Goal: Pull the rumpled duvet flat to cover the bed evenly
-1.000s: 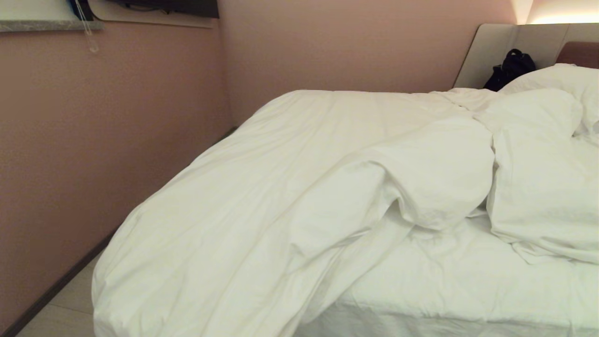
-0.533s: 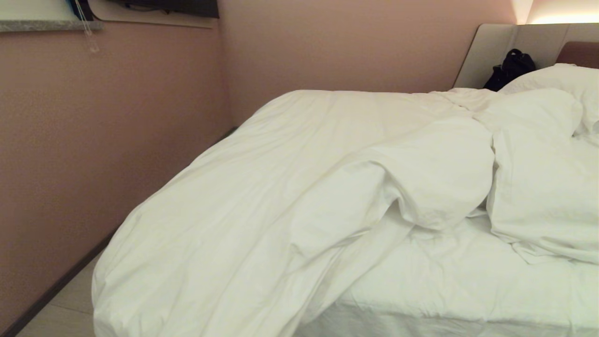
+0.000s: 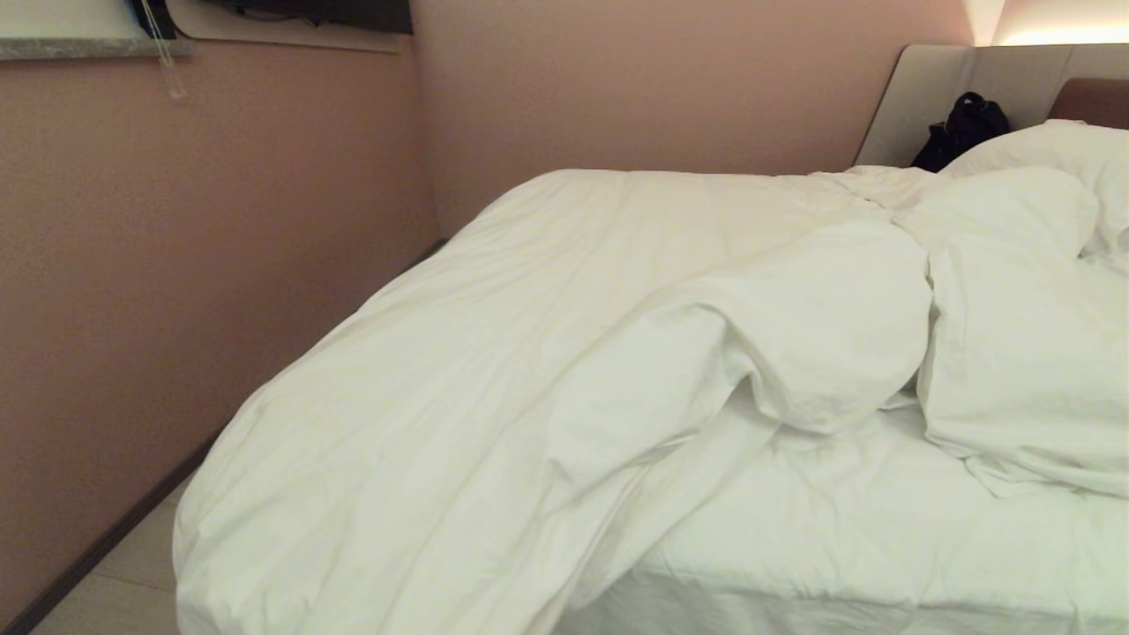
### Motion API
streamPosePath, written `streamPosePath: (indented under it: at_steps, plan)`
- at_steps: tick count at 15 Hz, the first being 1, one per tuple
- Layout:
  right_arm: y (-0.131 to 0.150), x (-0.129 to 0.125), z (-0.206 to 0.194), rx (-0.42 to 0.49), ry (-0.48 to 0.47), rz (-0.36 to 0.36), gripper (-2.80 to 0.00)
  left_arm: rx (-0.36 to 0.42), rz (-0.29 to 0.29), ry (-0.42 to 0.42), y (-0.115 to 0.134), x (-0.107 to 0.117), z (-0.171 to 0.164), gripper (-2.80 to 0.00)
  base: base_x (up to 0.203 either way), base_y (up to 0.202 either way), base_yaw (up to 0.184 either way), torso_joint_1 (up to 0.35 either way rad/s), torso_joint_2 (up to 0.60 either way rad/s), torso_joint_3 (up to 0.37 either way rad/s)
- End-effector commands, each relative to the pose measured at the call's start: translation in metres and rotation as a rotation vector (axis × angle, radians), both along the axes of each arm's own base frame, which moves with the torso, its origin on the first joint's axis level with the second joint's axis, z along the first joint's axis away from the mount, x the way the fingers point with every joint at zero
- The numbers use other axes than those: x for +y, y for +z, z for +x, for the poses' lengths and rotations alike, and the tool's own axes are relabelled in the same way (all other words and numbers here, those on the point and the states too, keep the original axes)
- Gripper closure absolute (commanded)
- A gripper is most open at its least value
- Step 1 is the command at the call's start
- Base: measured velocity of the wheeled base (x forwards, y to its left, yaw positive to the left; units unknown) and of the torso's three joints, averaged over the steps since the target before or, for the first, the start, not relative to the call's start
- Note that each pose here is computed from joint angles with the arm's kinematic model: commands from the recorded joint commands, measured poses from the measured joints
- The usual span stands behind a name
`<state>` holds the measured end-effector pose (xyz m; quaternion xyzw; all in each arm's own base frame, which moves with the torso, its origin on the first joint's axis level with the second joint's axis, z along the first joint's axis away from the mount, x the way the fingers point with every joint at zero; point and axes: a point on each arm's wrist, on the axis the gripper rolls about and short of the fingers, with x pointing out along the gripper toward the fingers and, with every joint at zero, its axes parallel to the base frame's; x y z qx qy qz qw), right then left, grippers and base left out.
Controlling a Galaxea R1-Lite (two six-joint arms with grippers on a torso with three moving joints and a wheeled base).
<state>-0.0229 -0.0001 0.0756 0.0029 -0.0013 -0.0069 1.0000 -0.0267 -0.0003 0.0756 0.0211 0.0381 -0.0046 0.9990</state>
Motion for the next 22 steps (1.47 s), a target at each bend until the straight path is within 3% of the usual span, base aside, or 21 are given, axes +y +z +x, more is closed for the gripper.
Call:
streamPosePath:
  at_steps: [1,22]
  plan:
    - [0.0001,0.0,0.0001,0.001,0.0,0.0,0.0,0.001,0.0,0.0,-0.0003,0.0,0.0001,0.0,0.0,0.0,0.0,0.0,0.0,0.0]
    - [0.0001,0.0,0.0001,0.001,0.0,0.0,0.0,0.0,0.001,0.005,-0.0001,0.0001,0.0002,0.0,0.0,0.0,0.0,0.0,0.0,0.0]
